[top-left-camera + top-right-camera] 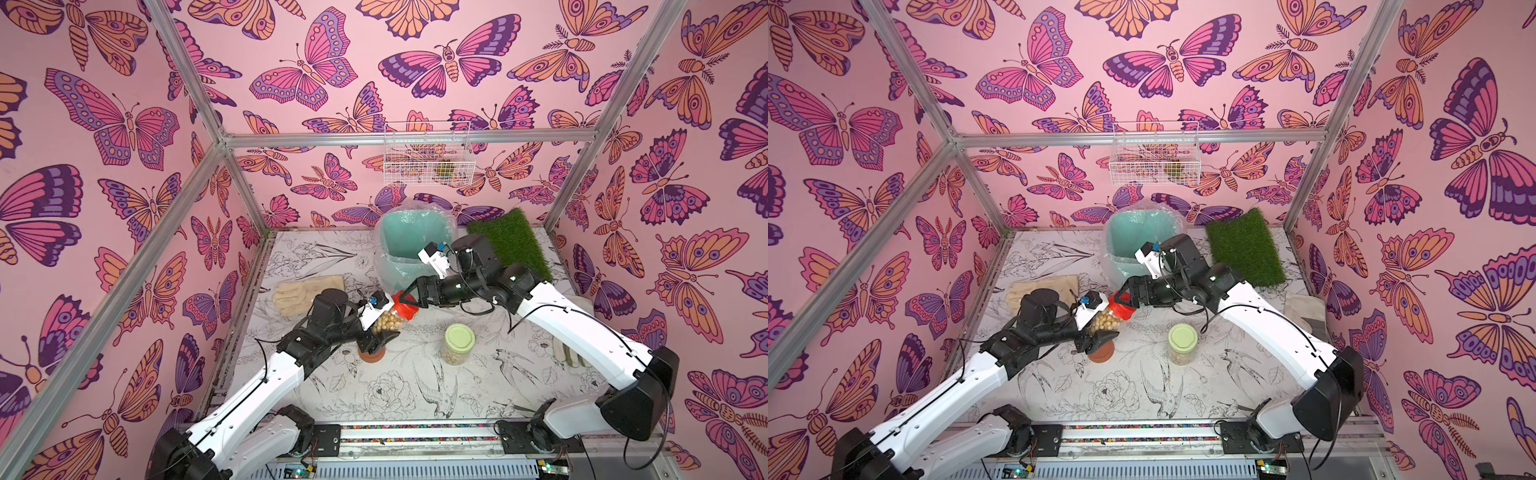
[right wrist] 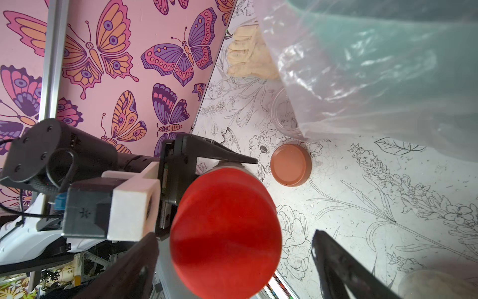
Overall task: Empty moldy peanuts from jars
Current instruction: Unscrew the lid from the jar.
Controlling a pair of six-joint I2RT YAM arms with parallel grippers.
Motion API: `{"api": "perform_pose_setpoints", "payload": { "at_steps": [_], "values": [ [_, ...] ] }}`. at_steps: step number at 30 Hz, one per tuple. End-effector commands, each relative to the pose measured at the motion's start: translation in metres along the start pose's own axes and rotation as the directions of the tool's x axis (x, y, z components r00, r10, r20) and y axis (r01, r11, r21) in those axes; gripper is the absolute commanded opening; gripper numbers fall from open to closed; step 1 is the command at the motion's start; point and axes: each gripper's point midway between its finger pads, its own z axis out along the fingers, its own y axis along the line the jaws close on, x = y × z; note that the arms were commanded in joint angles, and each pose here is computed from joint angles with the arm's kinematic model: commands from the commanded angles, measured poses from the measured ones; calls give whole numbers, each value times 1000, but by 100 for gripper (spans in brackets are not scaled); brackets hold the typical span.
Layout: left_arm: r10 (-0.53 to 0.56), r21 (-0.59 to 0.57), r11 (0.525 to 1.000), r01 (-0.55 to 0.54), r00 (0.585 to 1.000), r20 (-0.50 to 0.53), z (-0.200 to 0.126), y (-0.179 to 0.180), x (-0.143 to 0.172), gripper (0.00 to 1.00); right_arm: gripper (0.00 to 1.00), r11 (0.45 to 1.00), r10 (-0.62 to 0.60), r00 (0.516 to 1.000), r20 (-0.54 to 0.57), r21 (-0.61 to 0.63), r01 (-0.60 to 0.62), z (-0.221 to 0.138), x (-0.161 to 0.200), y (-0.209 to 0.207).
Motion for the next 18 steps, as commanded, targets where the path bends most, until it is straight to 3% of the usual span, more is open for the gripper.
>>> {"api": "perform_pose_setpoints", "payload": {
  "at_steps": [1, 12, 18],
  "values": [
    [12, -14, 1000, -12, 1000, 19, -4, 2, -7, 0, 89, 1000, 4, 1000, -18, 13, -4, 4, 0, 1],
    [13, -16, 1000, -13, 1000, 16, -3, 3, -6, 0, 77, 1000, -19, 998, -62, -12, 18, 9, 5, 4],
    [13, -26, 1000, -13, 1000, 22, -4, 4, -9, 0, 61, 996, -41, 993, -109, -85, 32, 13, 12, 11]
  ]
}}
